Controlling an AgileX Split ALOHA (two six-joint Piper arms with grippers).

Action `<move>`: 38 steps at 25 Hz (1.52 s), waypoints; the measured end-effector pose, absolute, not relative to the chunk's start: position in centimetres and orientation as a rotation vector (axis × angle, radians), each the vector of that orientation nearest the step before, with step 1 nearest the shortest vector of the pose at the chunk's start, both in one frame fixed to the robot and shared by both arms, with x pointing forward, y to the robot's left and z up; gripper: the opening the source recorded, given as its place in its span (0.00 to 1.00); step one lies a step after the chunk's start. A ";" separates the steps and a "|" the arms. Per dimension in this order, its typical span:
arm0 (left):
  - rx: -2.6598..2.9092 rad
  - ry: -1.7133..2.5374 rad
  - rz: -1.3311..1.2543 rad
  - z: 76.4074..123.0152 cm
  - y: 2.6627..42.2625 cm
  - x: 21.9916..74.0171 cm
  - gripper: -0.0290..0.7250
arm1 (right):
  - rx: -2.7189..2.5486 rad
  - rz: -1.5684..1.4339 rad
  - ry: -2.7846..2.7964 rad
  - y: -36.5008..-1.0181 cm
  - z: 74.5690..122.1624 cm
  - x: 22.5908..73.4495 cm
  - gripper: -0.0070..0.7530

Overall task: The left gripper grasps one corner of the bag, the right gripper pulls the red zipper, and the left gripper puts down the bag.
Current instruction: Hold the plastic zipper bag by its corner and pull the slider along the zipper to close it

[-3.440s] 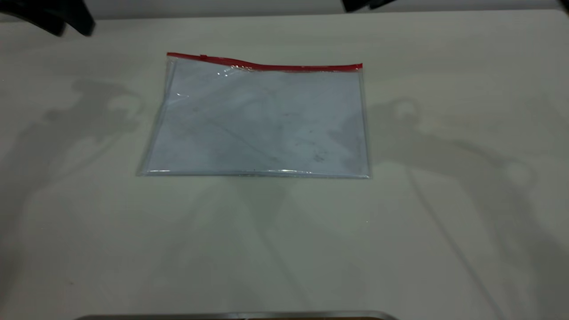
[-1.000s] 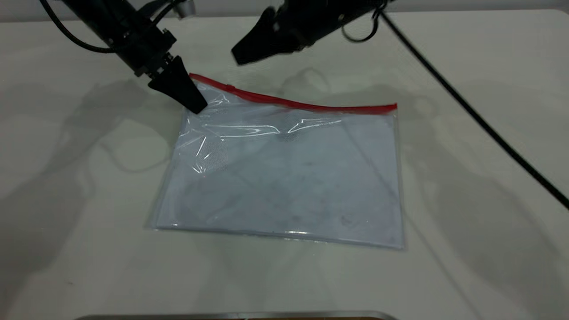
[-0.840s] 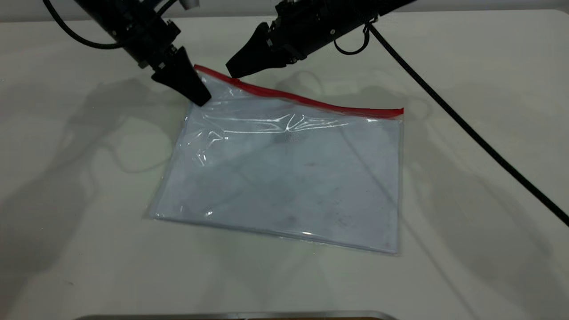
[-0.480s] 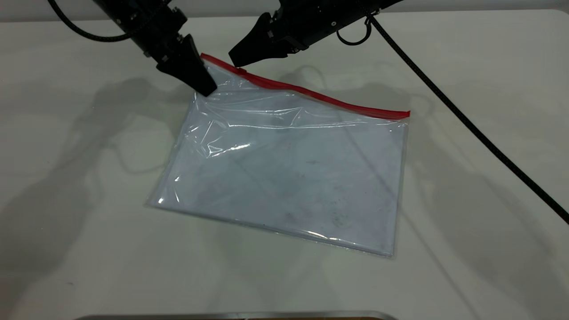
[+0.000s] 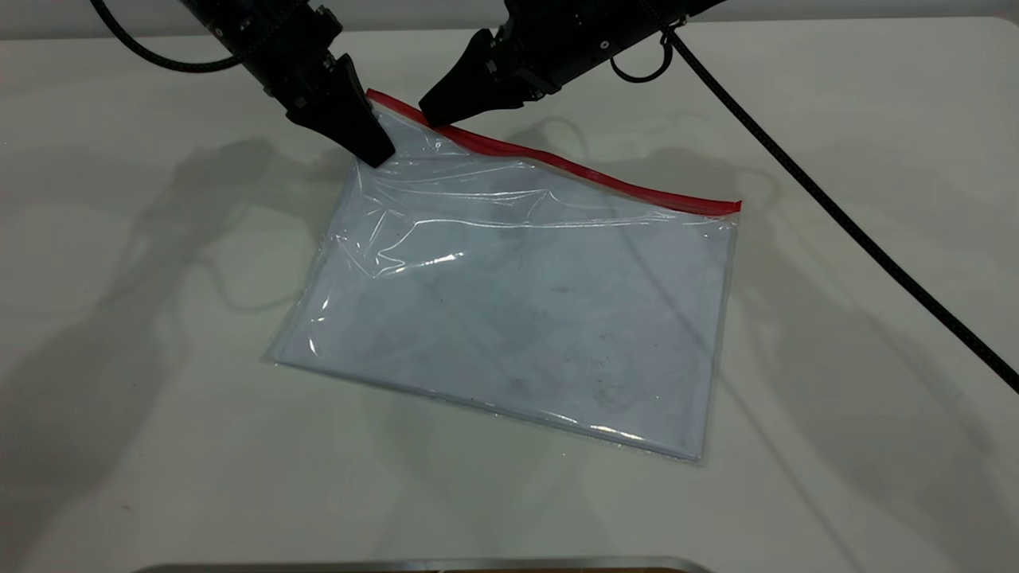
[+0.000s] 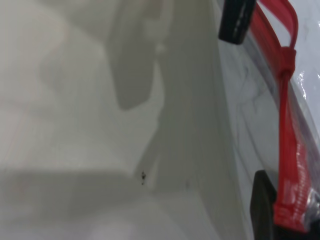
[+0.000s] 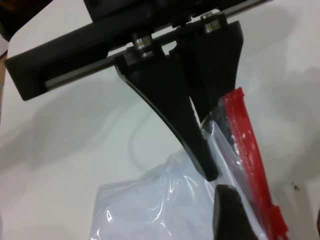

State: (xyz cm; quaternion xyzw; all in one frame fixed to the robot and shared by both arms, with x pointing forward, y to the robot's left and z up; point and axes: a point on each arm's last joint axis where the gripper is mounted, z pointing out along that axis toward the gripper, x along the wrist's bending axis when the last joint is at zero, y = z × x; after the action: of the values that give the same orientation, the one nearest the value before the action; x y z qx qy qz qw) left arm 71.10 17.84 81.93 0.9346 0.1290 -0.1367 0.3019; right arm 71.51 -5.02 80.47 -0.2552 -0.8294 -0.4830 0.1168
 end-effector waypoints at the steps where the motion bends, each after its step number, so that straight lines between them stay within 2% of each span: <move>1: 2.475 0.343 -0.360 82.0 17.8 71.1 0.11 | -0.749 -1.414 -2.426 -5.0 80.5 71.5 0.60; 12: 2.460 0.327 -0.341 82.4 17.7 71.2 0.11 | -0.824 -1.454 -2.342 -4.8 79.8 71.6 0.60; 15: 2.455 0.329 -0.340 82.4 17.7 71.2 0.11 | -0.824 -1.455 -2.341 -4.8 79.8 71.6 0.57; 19: 2.431 0.340 -0.337 82.6 17.5 71.3 0.11 | -0.819 -1.448 -2.349 -4.8 79.8 71.5 0.39; 22: 2.429 0.340 -0.334 82.6 17.5 71.3 0.11 | -0.789 -1.440 -2.373 -4.9 79.7 71.5 0.16; 24: 2.430 0.341 -0.334 82.5 17.5 71.3 0.11 | -0.761 -1.443 -2.387 -4.9 79.7 71.4 0.07; 38: 2.394 0.355 -0.377 82.8 18.2 71.3 0.11 | -0.714 -1.458 -2.390 -4.9 79.9 71.4 0.05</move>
State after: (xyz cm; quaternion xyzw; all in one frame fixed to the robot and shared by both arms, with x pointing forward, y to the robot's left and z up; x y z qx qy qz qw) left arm 71.26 18.20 82.76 0.9194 0.1364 -0.1447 0.3393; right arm 71.37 -4.95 79.91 -0.2452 -0.8207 -0.5005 0.1257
